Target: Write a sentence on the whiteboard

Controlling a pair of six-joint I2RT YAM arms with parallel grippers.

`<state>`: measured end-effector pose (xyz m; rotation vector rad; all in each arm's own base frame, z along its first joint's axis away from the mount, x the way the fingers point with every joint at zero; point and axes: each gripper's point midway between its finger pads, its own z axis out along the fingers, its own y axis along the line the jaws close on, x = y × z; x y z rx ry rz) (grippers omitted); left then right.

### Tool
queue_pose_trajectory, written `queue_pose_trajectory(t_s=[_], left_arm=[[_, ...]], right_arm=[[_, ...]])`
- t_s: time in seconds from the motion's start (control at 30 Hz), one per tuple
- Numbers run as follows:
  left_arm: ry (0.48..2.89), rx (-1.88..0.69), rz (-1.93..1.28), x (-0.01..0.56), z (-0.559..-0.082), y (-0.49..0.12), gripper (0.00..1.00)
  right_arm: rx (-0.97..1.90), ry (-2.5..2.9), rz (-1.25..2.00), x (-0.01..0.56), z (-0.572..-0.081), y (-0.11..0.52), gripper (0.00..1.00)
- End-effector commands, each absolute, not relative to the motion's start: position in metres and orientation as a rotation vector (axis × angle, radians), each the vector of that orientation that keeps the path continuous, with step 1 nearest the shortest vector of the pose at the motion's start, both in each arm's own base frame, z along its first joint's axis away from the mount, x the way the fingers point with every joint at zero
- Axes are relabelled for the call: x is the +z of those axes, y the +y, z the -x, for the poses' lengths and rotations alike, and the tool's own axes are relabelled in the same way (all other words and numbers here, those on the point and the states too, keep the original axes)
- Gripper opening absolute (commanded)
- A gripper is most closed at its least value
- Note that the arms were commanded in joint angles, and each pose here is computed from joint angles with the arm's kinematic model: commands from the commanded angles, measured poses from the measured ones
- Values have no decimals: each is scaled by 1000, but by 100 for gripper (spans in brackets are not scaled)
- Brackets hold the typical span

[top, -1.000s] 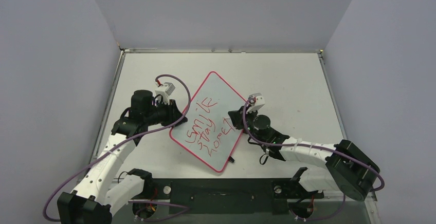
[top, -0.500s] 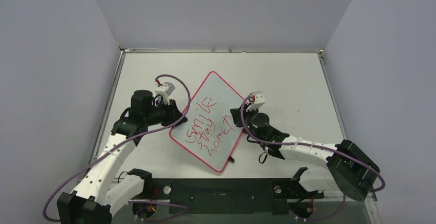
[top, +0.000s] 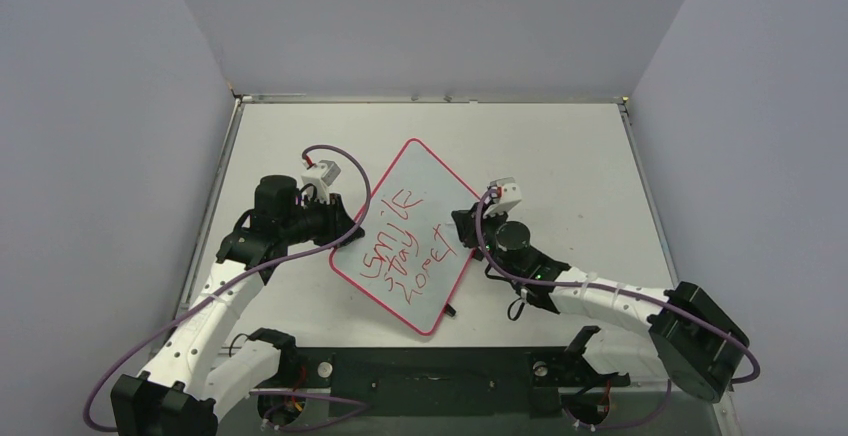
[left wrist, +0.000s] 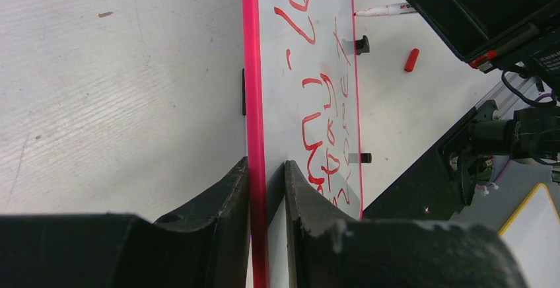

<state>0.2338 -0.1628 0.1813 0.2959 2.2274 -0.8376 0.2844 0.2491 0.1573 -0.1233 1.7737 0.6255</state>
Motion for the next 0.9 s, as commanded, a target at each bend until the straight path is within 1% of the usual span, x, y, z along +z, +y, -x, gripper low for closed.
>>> queue_pose_trajectory(t_s=[0.0, 0.4, 0.87], left_arm=[[2143, -791, -361, 192, -242, -161, 0], [2143, -793, -363, 192, -242, -161, 0], [2144, -792, -364, 192, -242, -161, 0]], right_arm=[[603, 1754, 101, 163, -295, 250, 0], [582, 1790, 119, 146, -300, 255, 0], [517, 1876, 119, 105, -287, 236, 0]])
